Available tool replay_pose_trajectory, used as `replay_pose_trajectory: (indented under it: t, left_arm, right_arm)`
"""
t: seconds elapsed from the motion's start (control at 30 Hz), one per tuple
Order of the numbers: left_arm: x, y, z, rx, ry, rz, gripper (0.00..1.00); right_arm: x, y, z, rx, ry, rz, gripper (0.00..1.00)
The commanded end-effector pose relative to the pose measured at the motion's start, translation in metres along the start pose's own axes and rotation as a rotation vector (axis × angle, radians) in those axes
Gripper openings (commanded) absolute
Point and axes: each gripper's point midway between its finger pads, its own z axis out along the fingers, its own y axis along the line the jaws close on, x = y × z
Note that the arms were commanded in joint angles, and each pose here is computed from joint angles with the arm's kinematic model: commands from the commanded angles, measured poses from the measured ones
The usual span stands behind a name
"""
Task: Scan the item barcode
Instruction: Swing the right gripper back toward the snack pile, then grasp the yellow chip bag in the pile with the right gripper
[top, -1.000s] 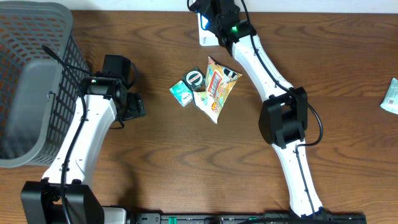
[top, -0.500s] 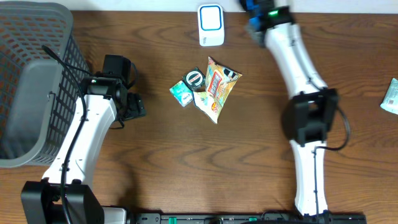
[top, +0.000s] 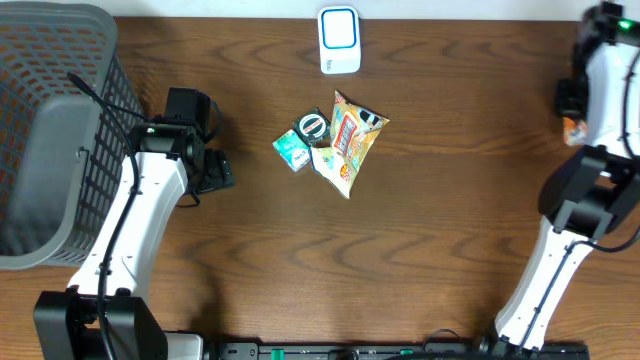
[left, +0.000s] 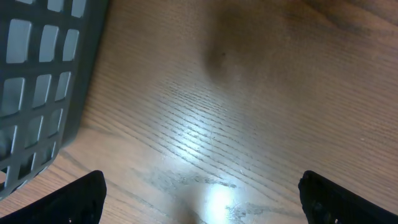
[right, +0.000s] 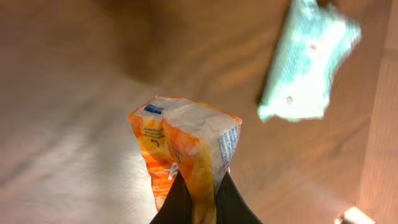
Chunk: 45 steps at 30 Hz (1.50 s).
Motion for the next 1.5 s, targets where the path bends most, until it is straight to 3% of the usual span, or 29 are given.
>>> replay_pose_trajectory:
  t: [0.0, 0.03, 0.07, 0.3, 0.47, 0.57, 0.67, 0.93, 1.0, 1.13, 1.23, 1.47]
  left_arm:
    - [0.000, 0.005, 0.001, -0.022, -0.001, -0.015, 0.98]
    - [0.001, 0.005, 0.001, -0.022, 0.000, -0.014, 0.98]
    - [0.000, 0.005, 0.001, -0.022, -0.001, -0.015, 0.98]
    - [0.000, 0.005, 0.001, -0.022, -0.001, -0.015, 0.98]
    - [0.001, 0.005, 0.001, -0.022, 0.000, -0.014, 0.98]
    - [0.000, 0.005, 0.001, -0.022, -0.001, -0.015, 0.98]
    - [0.000, 0.005, 0.001, -0.022, -0.001, -0.015, 0.98]
    - [0.000, 0.005, 0.001, -0.022, -0.001, -0.015, 0.98]
    - [0.000, 0.005, 0.001, -0.022, -0.001, -0.015, 0.98]
    - [0.000, 0.005, 0.001, -0.022, -0.001, -0.015, 0.98]
    - [0.000, 0.005, 0.001, -0.022, -0.001, -0.015, 0.98]
    - [0.001, 0.005, 0.001, -0.022, 0.000, -0.014, 0.98]
  right_arm:
    - [0.009, -0.035, -0.004, 0.011, 0.011, 0.123, 0.55]
    - [0.011, -0.039, -0.002, 0.011, 0.017, 0.133, 0.72]
    - [0.012, -0.043, 0.000, 0.010, 0.023, 0.153, 0.99]
    - [-0.002, 0.007, -0.006, -0.371, -0.018, 0.198, 0.99]
    - [-0.013, 0.094, -0.065, -0.892, -0.053, 0.142, 0.99]
    - [-0.003, 0.132, -0.095, -1.051, -0.029, 0.057, 0.99]
    - [0.018, 0.171, -0.118, -1.125, -0.010, -0.113, 0.99]
    - [0.090, 0.287, -0.142, -1.117, 0.133, -0.432, 0.99]
    - [0.106, 0.314, -0.146, -1.104, 0.134, -0.507, 0.89]
    - [0.122, 0.349, -0.153, -1.018, 0.115, -0.563, 0.42]
    - [0.126, 0.359, -0.159, -0.930, 0.097, -0.553, 0.01]
    - [0.138, 0.361, -0.186, -0.838, 0.039, -0.565, 0.01]
